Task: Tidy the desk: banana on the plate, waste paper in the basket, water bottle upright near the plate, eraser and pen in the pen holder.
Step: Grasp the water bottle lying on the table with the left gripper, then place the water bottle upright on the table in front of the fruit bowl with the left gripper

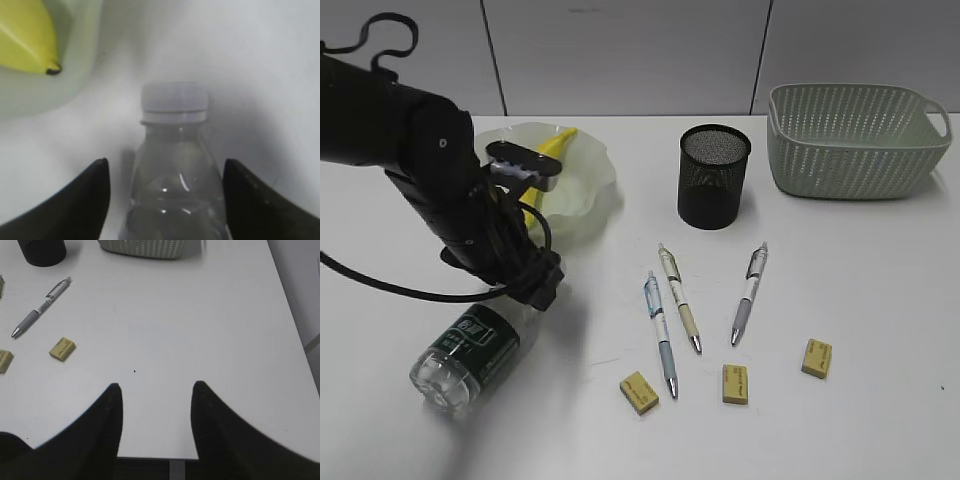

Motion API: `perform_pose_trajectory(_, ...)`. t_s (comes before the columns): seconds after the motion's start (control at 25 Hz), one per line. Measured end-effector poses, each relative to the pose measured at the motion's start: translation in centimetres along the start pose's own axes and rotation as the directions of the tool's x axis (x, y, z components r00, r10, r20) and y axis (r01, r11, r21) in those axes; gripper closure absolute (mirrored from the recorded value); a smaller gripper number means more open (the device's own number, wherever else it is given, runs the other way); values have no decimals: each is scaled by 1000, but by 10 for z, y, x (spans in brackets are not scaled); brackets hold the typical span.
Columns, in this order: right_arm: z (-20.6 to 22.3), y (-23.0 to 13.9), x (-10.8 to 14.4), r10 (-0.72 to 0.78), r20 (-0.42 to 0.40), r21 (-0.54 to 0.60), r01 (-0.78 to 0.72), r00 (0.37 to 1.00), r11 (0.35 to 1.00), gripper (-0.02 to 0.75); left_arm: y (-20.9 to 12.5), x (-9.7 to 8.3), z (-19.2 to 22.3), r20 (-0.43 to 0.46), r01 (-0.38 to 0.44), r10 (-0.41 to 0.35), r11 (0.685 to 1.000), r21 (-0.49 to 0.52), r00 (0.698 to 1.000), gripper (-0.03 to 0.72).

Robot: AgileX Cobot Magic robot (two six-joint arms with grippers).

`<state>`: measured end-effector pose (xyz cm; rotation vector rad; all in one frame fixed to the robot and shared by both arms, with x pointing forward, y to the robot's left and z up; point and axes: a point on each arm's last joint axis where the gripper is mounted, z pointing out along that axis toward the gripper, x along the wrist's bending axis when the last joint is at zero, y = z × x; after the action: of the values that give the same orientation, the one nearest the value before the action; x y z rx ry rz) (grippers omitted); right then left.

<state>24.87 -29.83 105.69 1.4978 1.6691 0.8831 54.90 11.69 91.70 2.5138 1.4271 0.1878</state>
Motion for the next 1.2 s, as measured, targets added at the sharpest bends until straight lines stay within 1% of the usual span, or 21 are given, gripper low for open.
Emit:
perform_pose_trajectory(0.04, 0, 0, 0, 0, 0, 0, 0, 1000, 1000, 372, 0, 0, 0, 0, 1, -1, 1000, -5, 1000, 173)
perform_pose_trajectory(0.08, 0, 0, 0, 0, 0, 0, 0, 1000, 1000, 374, 1, 0, 0, 0, 3, -3, 1000, -8, 1000, 228)
perform_pose_trajectory(0.16, 0, 0, 0, 0, 0, 0, 0, 1000, 1000, 374, 1, 0, 0, 1, 3, -3, 1000, -9, 1000, 305)
perform_pose_trajectory(0.2, 0, 0, 0, 0, 0, 0, 0, 1000, 1000, 374, 1, 0, 0, 1, 3, -3, 1000, -8, 1000, 328)
perform_pose_trajectory(0.32, 0, 0, 0, 0, 0, 0, 0, 1000, 1000, 374, 0, 0, 0, 2, 6, -6, 1000, -2, 1000, 336)
perform_pose_trajectory(0.44, 0, 0, 0, 1, 0, 0, -1, 1000, 1000, 374, 1, 0, -8, 5, 12, -12, 1000, -17, 1000, 336)
perform_pose_trajectory(0.52, 0, 0, 0, 1, 0, 0, -1, 1000, 1000, 374, -1, -1, -24, 6, 18, -17, 997, -74, 1000, 345)
perform_pose_trajectory(0.56, 0, 0, 0, 1, 0, 0, -1, 1000, 1000, 374, -4, -1, -34, 7, 19, -18, 992, -122, 1000, 349)
perform_pose_trajectory(0.64, 0, 0, 0, 1, 0, 0, -1, 1000, 1000, 374, -12, -1, -53, 6, 19, -18, 970, -243, 1000, 349)
perform_pose_trajectory(0.68, 0, 0, 0, 1, 0, 0, -1, 1000, 1000, 374, -22, 0, -65, 4, 18, -18, 947, -320, 1000, 349)
perform_pose_trajectory(0.76, 0, 0, 0, 1, 0, 0, -1, 1000, 1000, 374, -35, 3, -81, -1, 23, -26, 883, -468, 1000, 349)
perform_pose_trajectory(0.8, 0, 0, 0, 1, 0, 0, -1, 1000, 1000, 374, -46, 5, -84, -3, 28, -36, 839, -543, 999, 350)
perform_pose_trajectory(0.88, 0, 0, 0, 1, 0, 0, -1, 1000, 1000, 375, -65, 10, -85, -2, 48, -63, 775, -630, 998, 349)
perform_pose_trajectory(0.92, 0, 0, 0, 1, 0, 0, -1, 1000, 1000, 375, -72, 13, -84, -6, 50, -74, 728, -684, 997, 349)
perform_pose_trajectory(0.96, 0, 0, 0, 1, 0, 0, -1, 1000, 1000, 375, -80, 15, -81, -10, 52, -84, 696, -716, 996, 349)
perform_pose_trajectory(1.04, 0, 0, 0, -2, 5, 0, 2, 1000, 1000, 375, -89, 20, -76, -17, 53, -102, 643, -764, 995, 350)
perform_pose_trajectory(1.16, 0, 0, 0, -2, 5, 0, 2, 1000, 1000, 375, -95, 26, -68, -26, 44, -125, 529, -848, 992, 350)
perform_pose_trajectory(1.2, 0, 0, 0, -2, 5, 0, 2, 1000, 1000, 375, -95, 27, -66, -27, 41, -129, 497, -867, 991, 350)
